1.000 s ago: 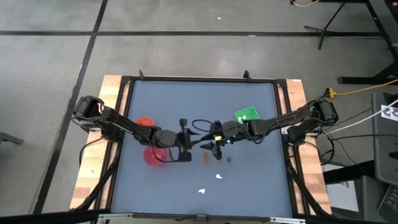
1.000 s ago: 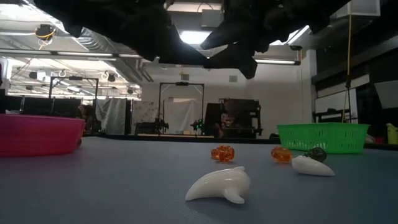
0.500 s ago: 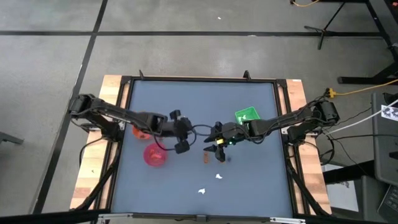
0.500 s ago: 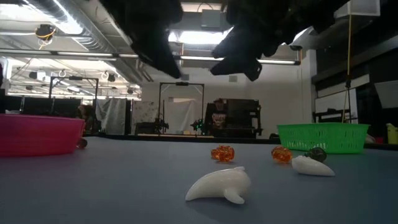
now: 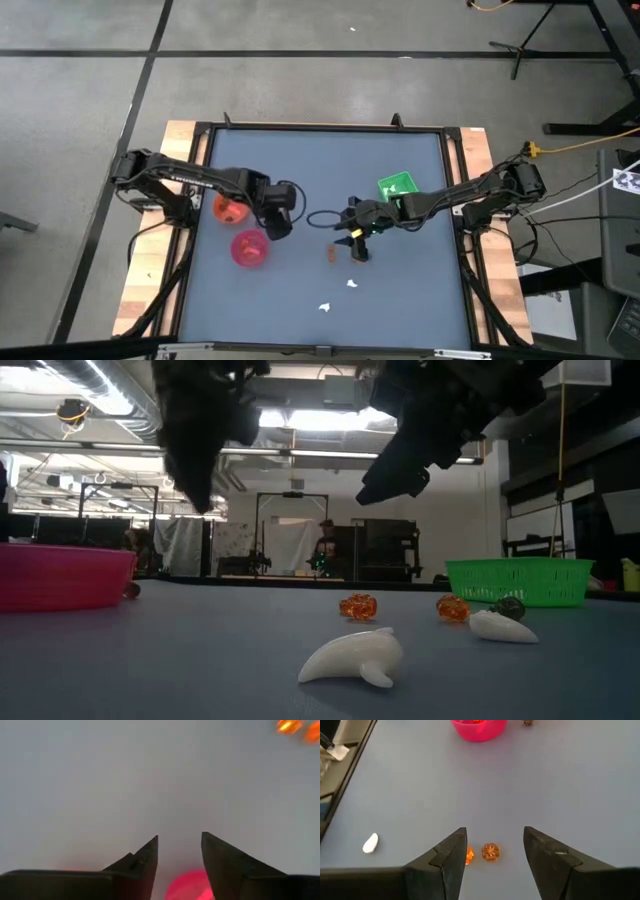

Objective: Sort Halloween decoration
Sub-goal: Put the black skull toy into the orange bowl

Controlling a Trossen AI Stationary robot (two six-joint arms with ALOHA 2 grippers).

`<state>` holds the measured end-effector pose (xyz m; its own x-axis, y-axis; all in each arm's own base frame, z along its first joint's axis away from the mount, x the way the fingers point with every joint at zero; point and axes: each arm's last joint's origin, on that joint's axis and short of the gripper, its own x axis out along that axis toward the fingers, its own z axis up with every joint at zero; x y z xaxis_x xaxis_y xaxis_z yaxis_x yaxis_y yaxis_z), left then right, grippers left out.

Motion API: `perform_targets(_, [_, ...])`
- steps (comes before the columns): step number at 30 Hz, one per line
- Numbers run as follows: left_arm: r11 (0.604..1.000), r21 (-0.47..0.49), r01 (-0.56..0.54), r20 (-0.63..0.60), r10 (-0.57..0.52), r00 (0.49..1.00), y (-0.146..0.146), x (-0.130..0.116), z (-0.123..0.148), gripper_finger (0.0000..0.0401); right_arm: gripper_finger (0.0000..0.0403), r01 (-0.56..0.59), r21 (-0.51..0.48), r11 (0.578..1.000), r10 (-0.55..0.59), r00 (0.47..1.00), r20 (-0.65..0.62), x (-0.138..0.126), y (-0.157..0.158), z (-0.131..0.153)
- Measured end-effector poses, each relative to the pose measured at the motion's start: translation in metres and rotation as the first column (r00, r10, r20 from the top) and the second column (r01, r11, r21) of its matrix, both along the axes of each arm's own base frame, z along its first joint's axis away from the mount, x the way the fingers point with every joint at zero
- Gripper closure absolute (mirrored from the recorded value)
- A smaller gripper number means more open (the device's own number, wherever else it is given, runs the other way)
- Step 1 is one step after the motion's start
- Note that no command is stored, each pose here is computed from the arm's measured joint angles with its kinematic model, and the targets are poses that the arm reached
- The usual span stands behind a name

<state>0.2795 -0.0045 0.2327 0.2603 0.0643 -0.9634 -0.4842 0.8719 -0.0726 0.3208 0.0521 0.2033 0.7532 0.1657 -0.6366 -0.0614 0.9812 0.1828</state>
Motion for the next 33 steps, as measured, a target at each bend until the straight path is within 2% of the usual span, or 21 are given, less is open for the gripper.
perform_targets(7, [0.995,-0.016,-0.100,-0.134,0.097,0.986,0.000,-0.018,-0.025,0.0217,0.0206,-0.026,-0.049,0.998,0.025,1.000,-0.006,-0.001,0.000,-0.001])
perform_targets(12, [0.987,-0.022,-0.159,-0.191,0.152,0.970,0.006,-0.030,-0.048,0.0214,0.0206,0.004,-0.078,0.997,-0.004,1.000,-0.003,-0.001,-0.002,-0.001])
perform_targets(17, [0.969,-0.025,-0.244,-0.189,0.236,0.953,0.016,-0.036,-0.061,0.0213,0.0206,0.026,-0.096,0.995,-0.026,1.000,-0.001,-0.001,-0.002,-0.001])
perform_targets(23, [0.968,-0.057,-0.244,-0.175,0.231,0.957,0.016,-0.038,-0.071,0.0213,0.0206,0.026,-0.098,0.995,-0.027,1.000,-0.008,-0.001,-0.003,-0.002])
perform_targets(33, [0.973,-0.115,-0.201,-0.224,0.172,0.959,0.004,-0.043,-0.073,0.0213,0.0206,0.027,-0.098,0.995,-0.028,1.000,-0.008,-0.001,-0.003,-0.002])
